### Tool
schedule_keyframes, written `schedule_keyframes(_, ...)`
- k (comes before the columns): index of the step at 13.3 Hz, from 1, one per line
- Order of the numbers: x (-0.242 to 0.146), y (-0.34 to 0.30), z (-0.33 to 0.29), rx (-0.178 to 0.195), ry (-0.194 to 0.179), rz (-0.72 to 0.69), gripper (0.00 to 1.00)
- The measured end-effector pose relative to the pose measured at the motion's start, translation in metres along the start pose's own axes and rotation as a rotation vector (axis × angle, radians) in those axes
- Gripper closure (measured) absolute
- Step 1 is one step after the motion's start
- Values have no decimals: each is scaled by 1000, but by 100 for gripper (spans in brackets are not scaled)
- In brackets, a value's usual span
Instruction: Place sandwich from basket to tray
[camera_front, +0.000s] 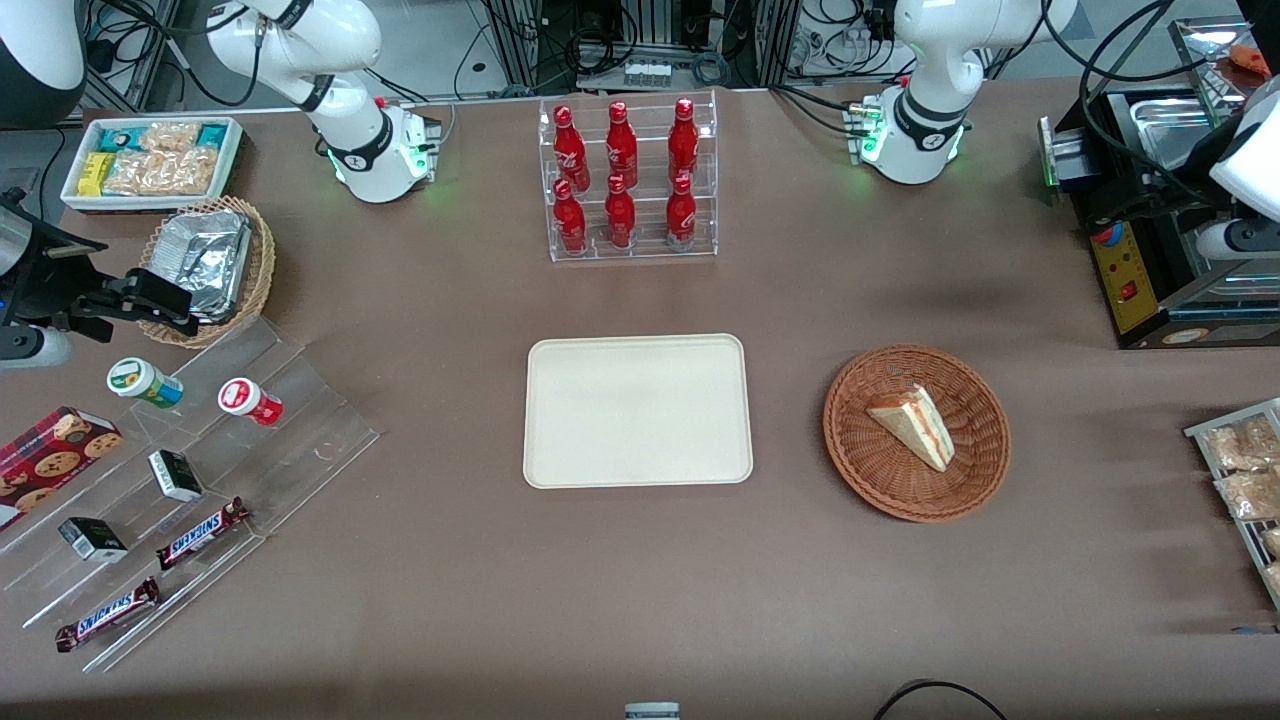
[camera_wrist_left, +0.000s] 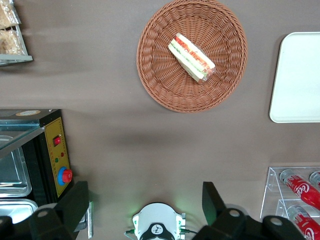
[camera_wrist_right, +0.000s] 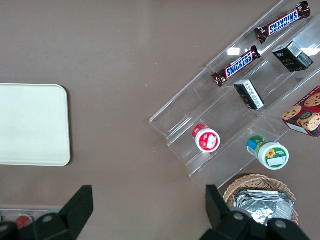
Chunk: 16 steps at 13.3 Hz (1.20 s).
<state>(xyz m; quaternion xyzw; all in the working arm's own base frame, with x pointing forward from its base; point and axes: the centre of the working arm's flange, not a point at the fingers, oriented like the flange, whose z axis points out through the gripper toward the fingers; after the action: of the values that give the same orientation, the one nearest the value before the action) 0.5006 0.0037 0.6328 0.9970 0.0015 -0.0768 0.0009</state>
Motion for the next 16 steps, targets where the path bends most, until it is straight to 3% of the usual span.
schedule_keyframes(5,5,-2,5,2,-6,2,0)
schedule_keyframes(10,55,-4,46,4,10,-34,0)
schedule_keyframes(14,103,-4,101,5,13,-228,0)
schedule_keyframes(16,120,-2,138,26,33,-381,0)
